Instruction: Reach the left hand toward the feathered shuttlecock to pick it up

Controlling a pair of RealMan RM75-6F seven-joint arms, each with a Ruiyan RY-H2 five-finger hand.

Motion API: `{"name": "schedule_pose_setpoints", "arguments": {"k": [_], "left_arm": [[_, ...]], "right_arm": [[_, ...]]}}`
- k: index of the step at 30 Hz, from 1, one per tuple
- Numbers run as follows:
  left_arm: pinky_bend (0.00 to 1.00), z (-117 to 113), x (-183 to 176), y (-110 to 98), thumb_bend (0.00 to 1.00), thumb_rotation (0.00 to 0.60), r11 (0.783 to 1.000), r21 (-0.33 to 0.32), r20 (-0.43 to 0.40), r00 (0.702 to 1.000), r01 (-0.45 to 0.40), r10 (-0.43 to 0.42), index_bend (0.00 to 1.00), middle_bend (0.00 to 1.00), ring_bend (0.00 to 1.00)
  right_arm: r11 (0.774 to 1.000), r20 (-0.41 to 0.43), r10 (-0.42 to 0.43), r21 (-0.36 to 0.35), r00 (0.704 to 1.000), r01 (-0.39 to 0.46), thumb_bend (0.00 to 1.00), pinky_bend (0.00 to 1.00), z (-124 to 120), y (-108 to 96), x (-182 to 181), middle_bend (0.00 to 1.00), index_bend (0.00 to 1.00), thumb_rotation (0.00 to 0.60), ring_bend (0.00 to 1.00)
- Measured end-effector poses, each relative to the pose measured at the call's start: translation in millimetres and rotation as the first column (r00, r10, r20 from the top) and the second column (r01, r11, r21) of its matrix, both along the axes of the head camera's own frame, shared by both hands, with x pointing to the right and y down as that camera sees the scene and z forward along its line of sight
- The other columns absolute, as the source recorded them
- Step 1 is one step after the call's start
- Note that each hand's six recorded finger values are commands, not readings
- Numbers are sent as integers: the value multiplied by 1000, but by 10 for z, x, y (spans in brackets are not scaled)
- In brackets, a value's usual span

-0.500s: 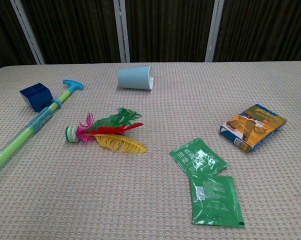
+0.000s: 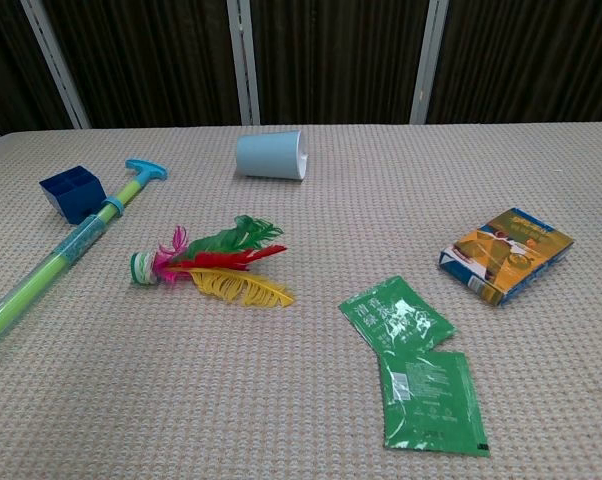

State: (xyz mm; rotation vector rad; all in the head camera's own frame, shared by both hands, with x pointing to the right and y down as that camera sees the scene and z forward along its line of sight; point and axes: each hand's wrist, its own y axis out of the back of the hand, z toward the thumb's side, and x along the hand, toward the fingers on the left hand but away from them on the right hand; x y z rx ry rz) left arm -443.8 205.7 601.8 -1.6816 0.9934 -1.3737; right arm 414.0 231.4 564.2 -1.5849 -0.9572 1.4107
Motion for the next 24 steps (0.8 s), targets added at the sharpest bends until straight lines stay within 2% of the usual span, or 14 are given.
{"name": "schedule_pose_setpoints", "arguments": {"k": [3,7,11,17,20,24], "left_arm": [[0,96,145,-34,241,600,999,32,-59,998,-20,22,418,0,0],[0,248,427,-104,270,600,994,83,-108,991,-64,73,432,0,0],[0,496,946,-189,273,600,990,73,-194,972,-117,129,419,0,0],[0,769,1547,-331,271,600,977,81,-215,954,-196,209,417,0,0],[0,841,1724,-383,248,600,968,98,-190,951,-230,245,398,0,0],[0,931,1964,-416,215,600,960,98,-175,945,-262,275,396,0,0]], "right_arm": [[1000,8,-4,-2,1000,4,62,0,-8,3,-10,0,0,600,0],[1000,27,-11,-6,1000,12,62,0,-20,2,-26,0,0,600,0],[1000,73,-14,-18,997,15,62,0,-37,-6,-24,0,0,600,0],[1000,107,-17,-24,994,19,62,0,-57,-62,-1,0,0,600,0],[1000,107,-11,-25,994,14,62,0,-33,-144,2,0,0,600,0],[999,118,-1,-37,993,6,62,0,-33,-146,23,0,0,600,0]]}}
